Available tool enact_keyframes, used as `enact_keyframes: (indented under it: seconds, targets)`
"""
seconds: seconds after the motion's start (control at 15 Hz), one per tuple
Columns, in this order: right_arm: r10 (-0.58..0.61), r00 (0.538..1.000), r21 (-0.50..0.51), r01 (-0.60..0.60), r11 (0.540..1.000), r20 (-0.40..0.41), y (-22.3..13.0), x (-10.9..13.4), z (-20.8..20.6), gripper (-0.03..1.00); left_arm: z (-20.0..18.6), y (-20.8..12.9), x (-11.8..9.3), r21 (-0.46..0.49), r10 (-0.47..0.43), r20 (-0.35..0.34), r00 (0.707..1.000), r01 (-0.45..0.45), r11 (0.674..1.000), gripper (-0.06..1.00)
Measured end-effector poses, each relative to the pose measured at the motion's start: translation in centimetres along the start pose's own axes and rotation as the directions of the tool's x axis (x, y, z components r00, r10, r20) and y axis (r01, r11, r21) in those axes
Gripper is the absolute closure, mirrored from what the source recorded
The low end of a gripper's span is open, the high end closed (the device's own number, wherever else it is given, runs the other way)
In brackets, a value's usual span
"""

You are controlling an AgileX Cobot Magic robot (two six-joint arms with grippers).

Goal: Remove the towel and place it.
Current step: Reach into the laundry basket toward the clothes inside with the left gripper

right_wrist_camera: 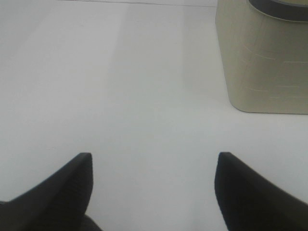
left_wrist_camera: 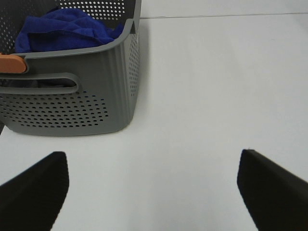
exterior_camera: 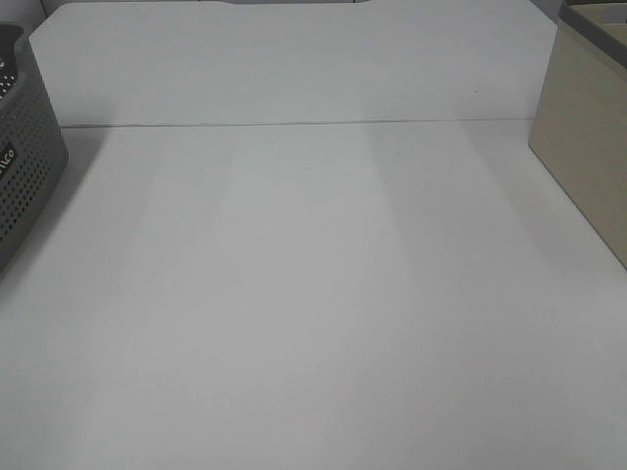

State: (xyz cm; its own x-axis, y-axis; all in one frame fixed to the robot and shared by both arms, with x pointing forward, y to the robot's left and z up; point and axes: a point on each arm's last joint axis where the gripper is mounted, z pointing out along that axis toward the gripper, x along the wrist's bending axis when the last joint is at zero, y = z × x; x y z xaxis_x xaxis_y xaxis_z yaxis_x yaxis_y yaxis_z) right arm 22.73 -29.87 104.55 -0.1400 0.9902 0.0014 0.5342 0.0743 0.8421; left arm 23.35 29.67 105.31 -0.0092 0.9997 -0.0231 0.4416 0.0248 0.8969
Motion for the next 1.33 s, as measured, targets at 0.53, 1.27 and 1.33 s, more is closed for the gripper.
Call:
enact_keyframes:
  seconds: [0.53,1.27,1.33]
  targets:
    - [0.0,1.0,0.0,0.0,1.0,0.0,0.0,0.0,0.0,0.27,0.0,0.0,0.0,0.0,0.0,0.0,1.0,0.0,1.0,0.04]
    - [0.0,1.0,0.0,0.0,1.0,0.0,0.0,0.0,0.0,0.27,0.0,0.0,0.0,0.0,0.0,0.0,1.0,0.0,1.0,0.04]
    - [0.0,1.0,0.0,0.0,1.0,0.0,0.0,0.0,0.0,0.27,0.0,0.0,0.0,0.0,0.0,0.0,1.0,0.0,1.0,0.04]
